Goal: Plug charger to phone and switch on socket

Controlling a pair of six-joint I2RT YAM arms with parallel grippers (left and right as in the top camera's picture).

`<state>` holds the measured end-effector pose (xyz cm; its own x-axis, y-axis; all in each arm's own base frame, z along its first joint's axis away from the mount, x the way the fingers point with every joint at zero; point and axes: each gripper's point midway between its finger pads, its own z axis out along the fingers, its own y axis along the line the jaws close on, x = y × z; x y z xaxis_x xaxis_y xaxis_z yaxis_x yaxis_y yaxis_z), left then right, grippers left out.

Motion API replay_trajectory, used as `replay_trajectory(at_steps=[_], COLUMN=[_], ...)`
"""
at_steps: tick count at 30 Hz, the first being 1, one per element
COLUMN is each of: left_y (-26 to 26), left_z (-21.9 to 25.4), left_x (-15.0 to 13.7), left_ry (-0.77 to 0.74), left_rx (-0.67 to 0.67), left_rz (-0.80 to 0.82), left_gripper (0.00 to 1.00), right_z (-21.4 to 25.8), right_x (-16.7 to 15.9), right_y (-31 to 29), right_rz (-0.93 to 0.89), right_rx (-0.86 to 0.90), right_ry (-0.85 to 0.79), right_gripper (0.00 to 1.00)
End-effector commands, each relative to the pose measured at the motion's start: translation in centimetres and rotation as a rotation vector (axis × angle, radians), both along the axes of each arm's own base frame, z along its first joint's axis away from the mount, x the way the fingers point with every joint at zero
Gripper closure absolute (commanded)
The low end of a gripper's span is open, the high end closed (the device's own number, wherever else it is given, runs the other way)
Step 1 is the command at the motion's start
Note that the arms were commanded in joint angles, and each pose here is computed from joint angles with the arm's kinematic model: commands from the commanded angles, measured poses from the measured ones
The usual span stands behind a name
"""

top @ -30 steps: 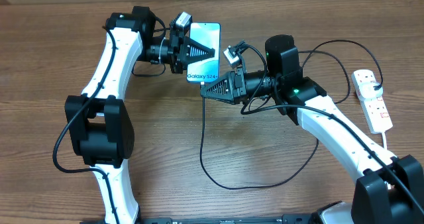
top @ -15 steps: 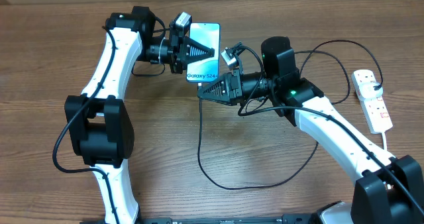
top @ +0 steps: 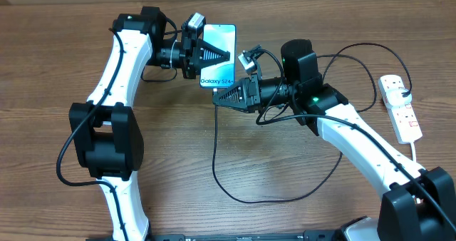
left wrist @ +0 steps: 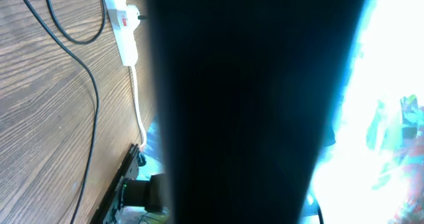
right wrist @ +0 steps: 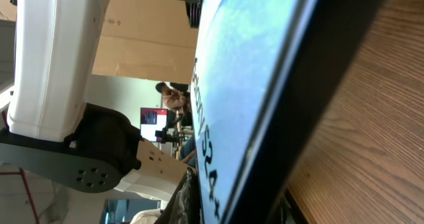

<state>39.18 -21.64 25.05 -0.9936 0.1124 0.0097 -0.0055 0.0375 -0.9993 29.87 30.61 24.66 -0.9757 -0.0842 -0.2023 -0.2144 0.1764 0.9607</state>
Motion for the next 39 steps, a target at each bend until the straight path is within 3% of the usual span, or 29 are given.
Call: replay_trajectory(at_steps=[1,21,39], left_y=[-0.5,-0.5,-0.5], left_z=[2.1,2.1,2.1], left_x=[-0.5,-0.5,-0.5], left_ry=[-0.025,-0.023,-0.026], left_rx=[-0.049,-0.05,-0.049], left_rz=[-0.011,-0.011,-0.01], left_gripper=[0.96,0.96,0.96], right_z=[0.3,0.3,0.3], right_x=[1.5,3.4,2.8], right_y=[-0.6,-2.8,-2.0], right_rz=[-0.068,-0.132,-0.114], right_rx=[-0.013,-0.013,-0.016], right_ry=[-0.045,-0.039,-0.03], right_gripper=[0.96,0.96,0.96])
